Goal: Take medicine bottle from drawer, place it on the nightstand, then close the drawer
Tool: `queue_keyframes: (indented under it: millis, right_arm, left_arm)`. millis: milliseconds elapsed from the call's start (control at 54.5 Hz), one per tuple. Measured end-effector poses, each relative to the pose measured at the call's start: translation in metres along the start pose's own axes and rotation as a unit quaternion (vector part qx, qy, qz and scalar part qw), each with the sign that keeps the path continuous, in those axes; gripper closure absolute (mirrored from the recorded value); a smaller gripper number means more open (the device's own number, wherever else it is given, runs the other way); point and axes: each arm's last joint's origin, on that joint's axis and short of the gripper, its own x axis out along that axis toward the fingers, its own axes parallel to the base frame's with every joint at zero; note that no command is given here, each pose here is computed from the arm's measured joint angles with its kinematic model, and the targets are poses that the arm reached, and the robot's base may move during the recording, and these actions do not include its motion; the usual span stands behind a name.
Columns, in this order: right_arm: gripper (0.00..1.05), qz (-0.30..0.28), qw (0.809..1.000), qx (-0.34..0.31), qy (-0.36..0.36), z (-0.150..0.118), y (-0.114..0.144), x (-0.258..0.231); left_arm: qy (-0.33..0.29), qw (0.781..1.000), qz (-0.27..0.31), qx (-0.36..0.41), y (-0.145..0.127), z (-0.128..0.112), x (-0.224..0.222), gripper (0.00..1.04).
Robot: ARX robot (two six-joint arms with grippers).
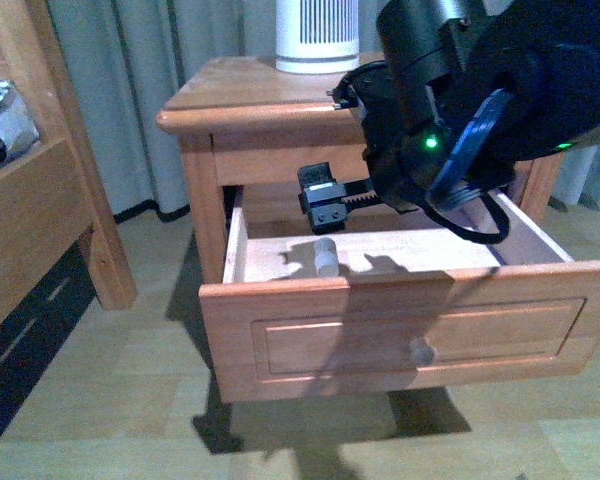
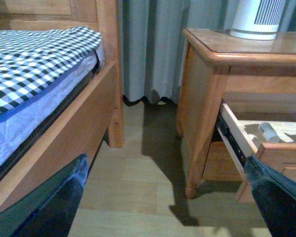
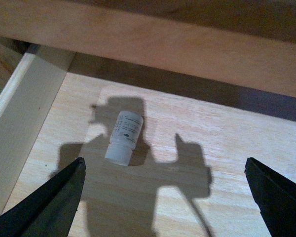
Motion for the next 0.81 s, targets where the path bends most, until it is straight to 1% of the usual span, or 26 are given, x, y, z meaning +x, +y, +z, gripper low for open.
queue_keyframes:
  millis: [422, 807]
  right_arm:
    - [0.07, 0.002, 1.000, -0.006, 0.018, -0.015, 0.034, 0.061]
    - [0.07, 0.001, 0.999, 0.002, 0.032, -0.024, 0.042, 0.096]
  left_arm:
    - [0.000, 1.000, 0.000, 0.000, 0.000, 0.000, 0.000, 0.07]
    - [0.000, 1.000, 0.000, 0.000, 0.000, 0.000, 0.000, 0.07]
